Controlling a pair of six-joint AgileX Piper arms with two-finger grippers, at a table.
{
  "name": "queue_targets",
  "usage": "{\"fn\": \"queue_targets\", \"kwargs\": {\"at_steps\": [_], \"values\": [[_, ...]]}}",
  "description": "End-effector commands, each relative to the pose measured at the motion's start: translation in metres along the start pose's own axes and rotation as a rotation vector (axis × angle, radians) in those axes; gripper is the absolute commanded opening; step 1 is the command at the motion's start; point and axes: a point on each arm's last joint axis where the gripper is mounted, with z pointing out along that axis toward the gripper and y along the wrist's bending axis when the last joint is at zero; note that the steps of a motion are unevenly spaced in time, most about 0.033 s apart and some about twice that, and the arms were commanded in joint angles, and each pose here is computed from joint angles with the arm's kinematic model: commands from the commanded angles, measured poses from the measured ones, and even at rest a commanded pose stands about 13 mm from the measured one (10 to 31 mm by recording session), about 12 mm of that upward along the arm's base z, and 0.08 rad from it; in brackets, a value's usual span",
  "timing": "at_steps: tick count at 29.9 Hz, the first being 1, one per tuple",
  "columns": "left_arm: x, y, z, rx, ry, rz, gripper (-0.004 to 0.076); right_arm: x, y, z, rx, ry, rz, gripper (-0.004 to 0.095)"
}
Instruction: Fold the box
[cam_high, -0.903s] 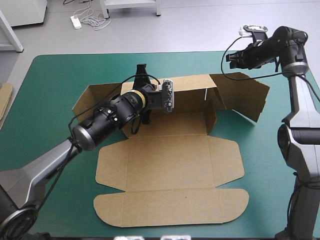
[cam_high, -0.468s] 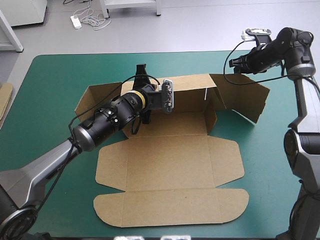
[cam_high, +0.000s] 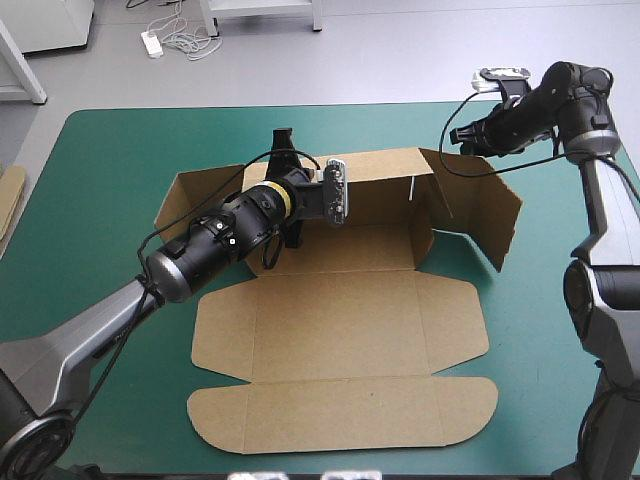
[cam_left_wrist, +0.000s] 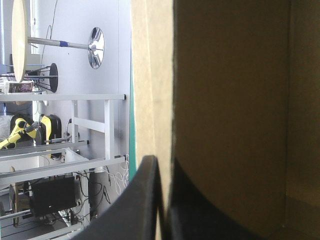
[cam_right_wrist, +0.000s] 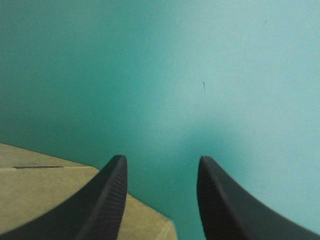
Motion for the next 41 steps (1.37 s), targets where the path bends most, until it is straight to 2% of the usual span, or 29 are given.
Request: {"fn": "queue_targets", "kwargs": {"at_steps": [1, 7, 19, 23, 28, 37, 41], "values": [[-0.007, 0.010, -0.014, -0.039, -0.061, -0.071, -0.0009, -0.005, 0.018, -0.052, -0.014, -0.113, -0.041, 0.0414], [-0.007, 0.010, -0.014, -0.039, -0.061, -0.075, -0.0009, 0.013, 0.019, -0.044, -0.034, -0.043, -0.044, 0.0414], [-0.007, 0.010, -0.014, -0.039, -0.061, -0.075, -0.0009, 0.026, 0.026, -0.042, -0.099, -0.041, -0.069, 0.0413], [-0.007, 0.010, -0.014, -0.039, -0.061, -0.075, -0.0009, 0.037, 0.034, -0.048, -0.152, -0.112, -0.101, 0.0368], [-0.007, 0.010, -0.014, -0.039, -0.061, -0.075, -0.0009, 0.061, 0.041, -0.053, -0.168, -0.198, -0.157, 0.0351], [-0.006, 0.009, -0.014, -0.032, -0.052, -0.075, -0.0009, 0.108, 0.050, -0.047, -0.230, -0.247, -0.246, 0.0351], [-0.007, 0.009, -0.014, -0.034, -0.054, -0.075, -0.0009, 0.116, 0.054, -0.040, -0.279, -0.265, -0.269, 0.0351]]}}
